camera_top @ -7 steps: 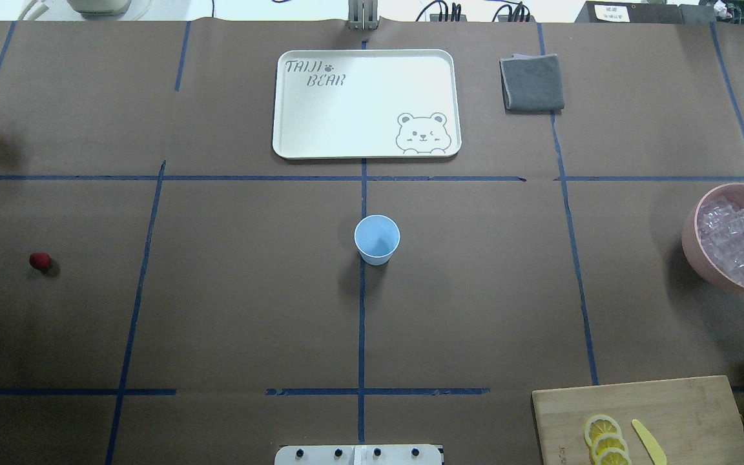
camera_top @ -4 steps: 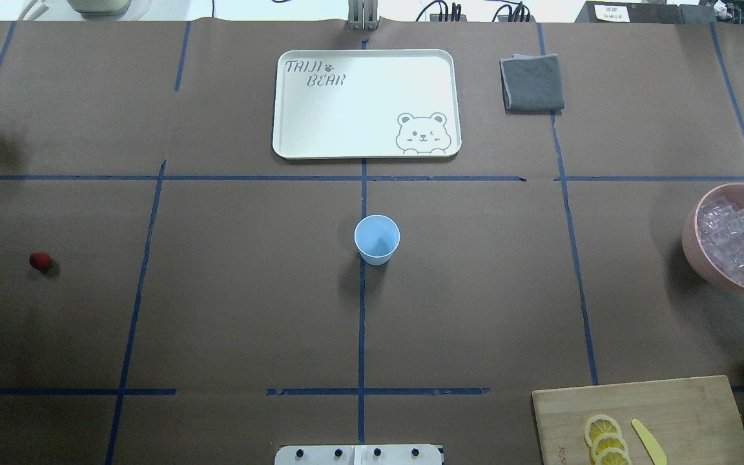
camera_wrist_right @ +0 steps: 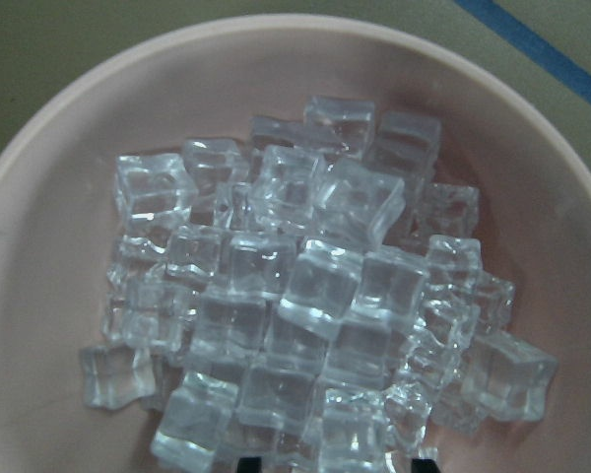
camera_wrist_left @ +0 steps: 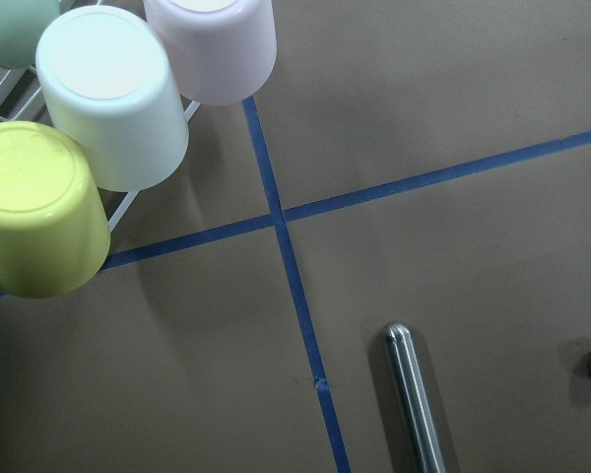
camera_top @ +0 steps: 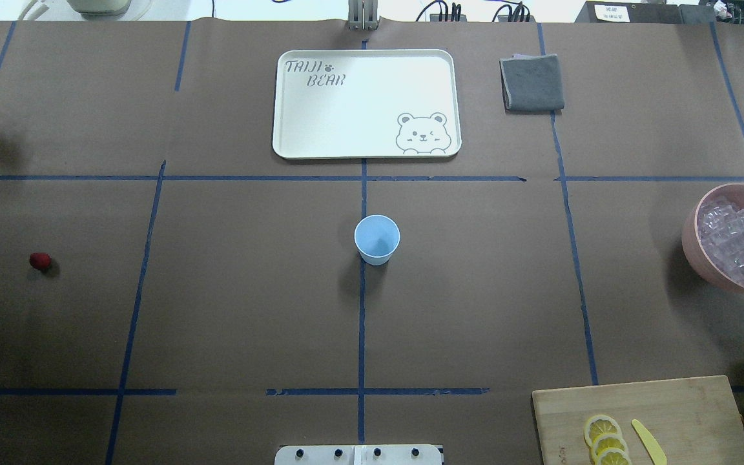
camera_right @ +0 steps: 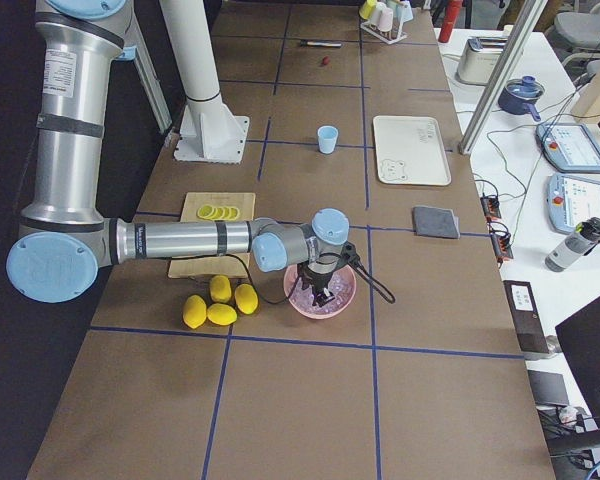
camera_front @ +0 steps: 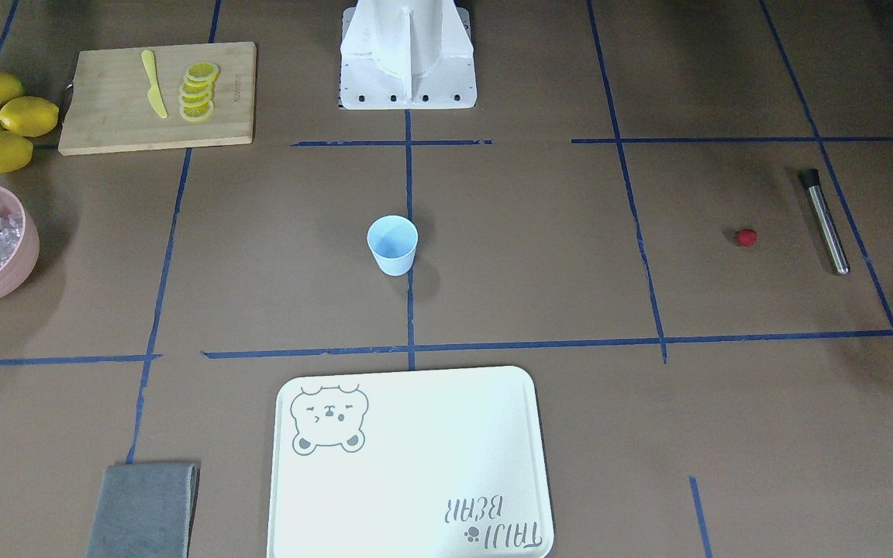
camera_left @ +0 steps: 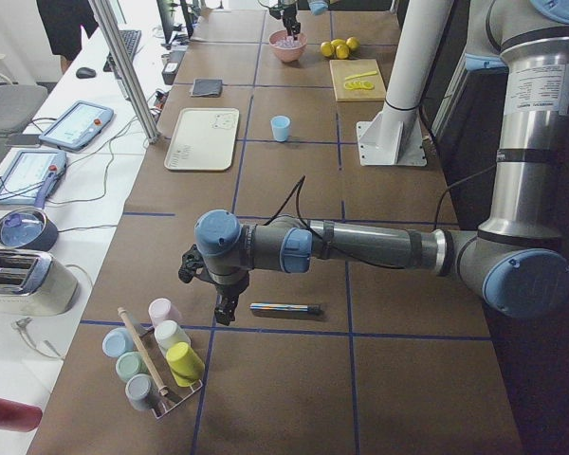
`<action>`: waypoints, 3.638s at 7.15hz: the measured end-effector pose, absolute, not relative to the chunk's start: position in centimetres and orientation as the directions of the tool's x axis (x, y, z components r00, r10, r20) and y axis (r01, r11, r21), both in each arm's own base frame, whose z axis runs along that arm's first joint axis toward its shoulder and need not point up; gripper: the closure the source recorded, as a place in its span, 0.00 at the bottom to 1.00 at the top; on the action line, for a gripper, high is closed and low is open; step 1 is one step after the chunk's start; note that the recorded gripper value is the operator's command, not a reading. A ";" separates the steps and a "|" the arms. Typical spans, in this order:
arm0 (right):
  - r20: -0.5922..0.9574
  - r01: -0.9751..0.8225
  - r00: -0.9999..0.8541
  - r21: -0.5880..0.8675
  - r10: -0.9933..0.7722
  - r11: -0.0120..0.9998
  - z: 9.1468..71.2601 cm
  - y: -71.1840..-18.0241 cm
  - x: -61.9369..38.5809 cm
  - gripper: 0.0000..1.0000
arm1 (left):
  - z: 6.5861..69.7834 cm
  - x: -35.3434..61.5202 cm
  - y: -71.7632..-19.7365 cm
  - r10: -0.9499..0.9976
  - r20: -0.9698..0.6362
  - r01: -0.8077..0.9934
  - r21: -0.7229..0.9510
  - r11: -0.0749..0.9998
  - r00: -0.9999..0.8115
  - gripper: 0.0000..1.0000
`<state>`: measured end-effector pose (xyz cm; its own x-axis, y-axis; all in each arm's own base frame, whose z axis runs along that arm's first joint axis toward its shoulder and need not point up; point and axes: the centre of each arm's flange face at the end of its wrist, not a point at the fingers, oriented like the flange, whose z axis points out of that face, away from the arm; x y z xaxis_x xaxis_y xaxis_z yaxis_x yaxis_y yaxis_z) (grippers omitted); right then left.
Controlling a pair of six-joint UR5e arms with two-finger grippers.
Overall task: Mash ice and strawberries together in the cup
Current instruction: 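Lower the right gripper into the pink bowl and grasp an ice cube, then carry the ice cube with the right gripper over the blue cup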
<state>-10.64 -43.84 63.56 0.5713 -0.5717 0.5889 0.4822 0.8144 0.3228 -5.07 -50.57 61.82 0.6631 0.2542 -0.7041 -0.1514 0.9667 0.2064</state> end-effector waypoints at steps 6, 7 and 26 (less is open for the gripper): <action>0.591 0.477 0.568 0.330 -0.573 0.814 63.4 -43.8 -10.4 1.00 | 61.7 -5.1 -50.7 0.254 -0.704 -0.150 0.207 0.967 0.663 0.00; 0.592 0.471 0.568 0.335 -0.571 0.816 63.1 -43.9 -10.2 1.00 | 61.7 -5.1 -50.7 0.253 -0.704 -0.150 0.207 0.967 0.663 0.00; 0.690 0.052 0.721 0.045 -0.068 0.998 12.1 -45.3 -54.0 1.00 | 59.8 -4.9 -51.1 0.277 -0.692 -0.152 0.238 0.959 0.667 0.00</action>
<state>-53.96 -45.31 12.12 0.7209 -0.0684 0.6897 0.0520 0.9977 0.0446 -4.94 -51.07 59.84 0.6666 0.2770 -0.6921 -0.1516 0.9594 0.2379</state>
